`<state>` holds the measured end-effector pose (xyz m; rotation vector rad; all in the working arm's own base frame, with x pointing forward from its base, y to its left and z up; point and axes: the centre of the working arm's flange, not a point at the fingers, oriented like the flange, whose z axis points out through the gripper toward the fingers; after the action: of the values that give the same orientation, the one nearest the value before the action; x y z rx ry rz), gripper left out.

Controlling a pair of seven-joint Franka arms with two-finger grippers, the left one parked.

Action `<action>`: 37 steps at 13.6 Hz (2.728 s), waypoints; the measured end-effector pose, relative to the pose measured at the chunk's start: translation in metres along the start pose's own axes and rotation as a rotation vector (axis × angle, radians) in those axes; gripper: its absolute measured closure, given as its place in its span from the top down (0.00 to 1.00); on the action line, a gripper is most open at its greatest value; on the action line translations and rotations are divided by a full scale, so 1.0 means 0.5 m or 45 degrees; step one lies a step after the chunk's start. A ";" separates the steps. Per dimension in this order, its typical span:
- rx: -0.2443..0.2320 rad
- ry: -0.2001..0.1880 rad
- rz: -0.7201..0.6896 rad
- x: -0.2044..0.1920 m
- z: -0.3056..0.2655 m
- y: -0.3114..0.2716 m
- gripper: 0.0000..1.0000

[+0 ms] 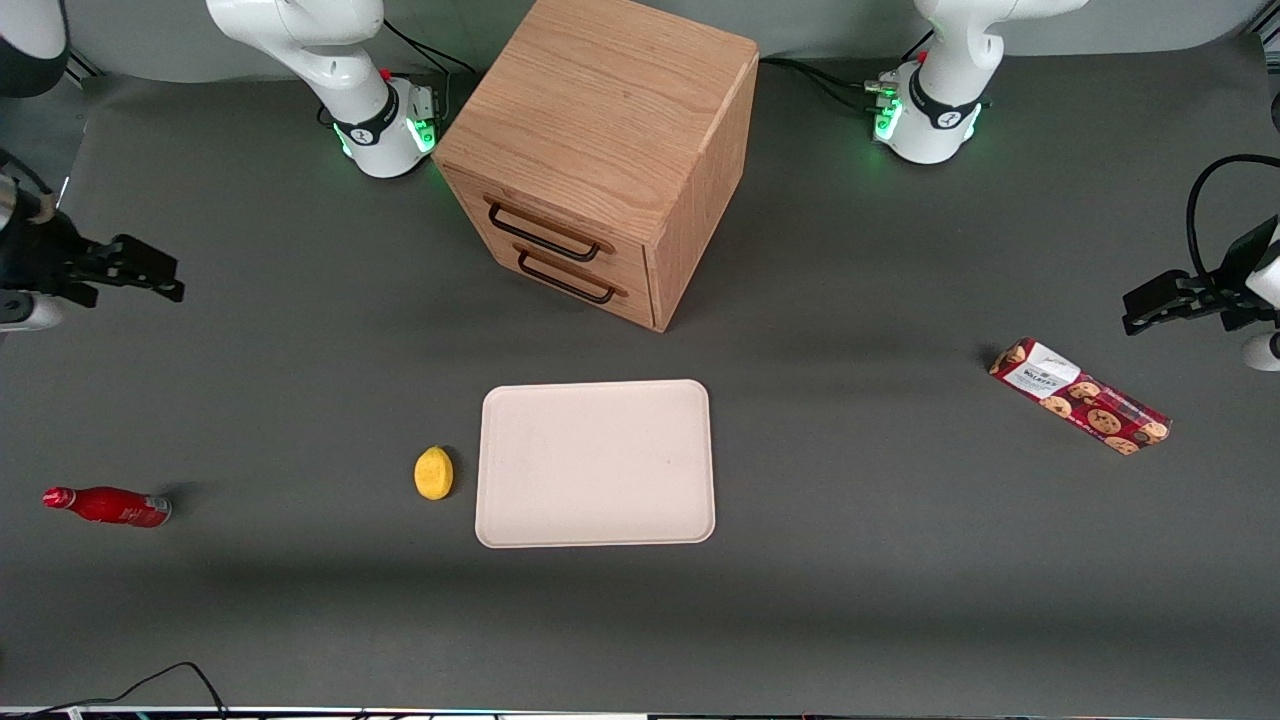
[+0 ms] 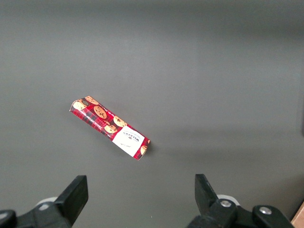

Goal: Open upper drawer

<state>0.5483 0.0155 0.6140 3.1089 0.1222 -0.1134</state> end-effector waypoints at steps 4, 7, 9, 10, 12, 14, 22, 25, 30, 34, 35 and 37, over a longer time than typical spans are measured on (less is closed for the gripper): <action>0.075 -0.060 -0.176 -0.015 0.003 -0.160 1.00; 0.075 -0.078 -0.335 -0.040 0.003 -0.296 1.00; 0.066 -0.085 -0.443 -0.063 0.007 -0.386 1.00; 0.061 -0.090 -0.494 -0.076 0.010 -0.429 1.00; 0.050 -0.100 -0.593 -0.103 0.019 -0.509 1.00; 0.041 -0.103 -0.679 -0.127 0.031 -0.581 1.00; 0.152 -0.079 -0.772 -0.141 0.050 -0.668 1.00; 0.157 -0.074 -0.834 -0.126 0.059 -0.659 1.00; 0.312 -0.103 -0.920 -0.071 0.101 -0.627 1.00; 0.398 -0.142 -0.886 -0.017 0.149 -0.574 1.00; 0.397 -0.158 -0.882 -0.011 0.164 -0.576 1.00; 0.392 -0.203 -0.877 -0.004 0.201 -0.583 1.00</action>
<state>0.5163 0.3027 0.5067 3.1642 1.2679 -0.4239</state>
